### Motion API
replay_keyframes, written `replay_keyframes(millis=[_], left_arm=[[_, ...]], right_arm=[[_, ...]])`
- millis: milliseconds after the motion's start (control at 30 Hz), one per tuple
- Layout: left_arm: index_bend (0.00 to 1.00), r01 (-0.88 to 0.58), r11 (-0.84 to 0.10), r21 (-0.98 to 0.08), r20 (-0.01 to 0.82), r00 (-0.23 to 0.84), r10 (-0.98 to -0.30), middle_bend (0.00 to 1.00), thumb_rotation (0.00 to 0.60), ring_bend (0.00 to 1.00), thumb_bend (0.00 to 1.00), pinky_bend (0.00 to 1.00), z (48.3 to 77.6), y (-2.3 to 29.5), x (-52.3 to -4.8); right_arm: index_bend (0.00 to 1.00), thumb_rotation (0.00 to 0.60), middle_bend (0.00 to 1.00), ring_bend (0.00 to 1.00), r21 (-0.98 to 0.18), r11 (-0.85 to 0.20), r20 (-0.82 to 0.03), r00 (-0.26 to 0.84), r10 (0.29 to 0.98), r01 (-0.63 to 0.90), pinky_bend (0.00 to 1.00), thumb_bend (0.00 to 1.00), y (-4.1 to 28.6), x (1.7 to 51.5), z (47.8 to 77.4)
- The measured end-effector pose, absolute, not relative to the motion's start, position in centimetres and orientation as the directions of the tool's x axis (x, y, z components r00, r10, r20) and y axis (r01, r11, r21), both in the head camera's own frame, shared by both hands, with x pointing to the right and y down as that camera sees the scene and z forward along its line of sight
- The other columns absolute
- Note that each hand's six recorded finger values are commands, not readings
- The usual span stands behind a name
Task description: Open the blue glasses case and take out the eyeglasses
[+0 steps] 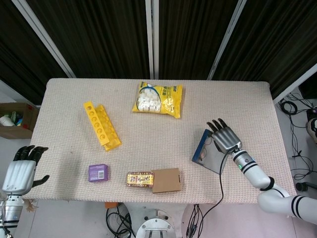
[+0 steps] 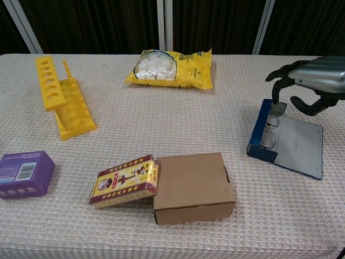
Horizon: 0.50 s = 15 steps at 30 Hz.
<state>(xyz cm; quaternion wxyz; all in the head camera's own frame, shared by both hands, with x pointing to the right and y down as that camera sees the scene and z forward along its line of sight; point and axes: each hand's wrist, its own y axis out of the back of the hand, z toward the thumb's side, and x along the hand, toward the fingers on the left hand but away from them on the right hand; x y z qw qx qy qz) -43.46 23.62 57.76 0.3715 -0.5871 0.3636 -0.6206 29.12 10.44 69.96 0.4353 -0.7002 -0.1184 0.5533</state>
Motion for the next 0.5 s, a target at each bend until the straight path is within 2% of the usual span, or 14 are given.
replay_keyframes(millis=[100,300,500], left_arm=[[0.2,0.038,-0.46,-0.887,0.459,-0.033,-0.888,0.21,0.6,0.13,0.0,0.14,57.7,23.6,-43.3],[0.2,0.041,-0.46,-0.887,0.458,-0.045,-0.888,0.21,0.6,0.13,0.0,0.14,57.4,23.7,-43.4],[0.2,0.044,-0.463,-0.885,0.461,-0.049,-0.886,0.21,0.6,0.13,0.0,0.14,57.4,23.7,-43.4]], right_arm=[[0.28,0.6,0.07,0.0,-0.77,-0.562,-0.637,0.403,0.657,-0.301,0.0,0.15,10.4,28.4,69.6],[0.28,0.6,0.07,0.0,-0.78,-0.513,-0.625,0.461,0.629,-0.357,0.0,0.19,10.8,26.8,71.0],[0.27,0.6,0.07,0.0,-0.769,-0.51,-0.639,0.481,0.601,-0.385,0.0,0.24,11.4,25.9,72.2]])
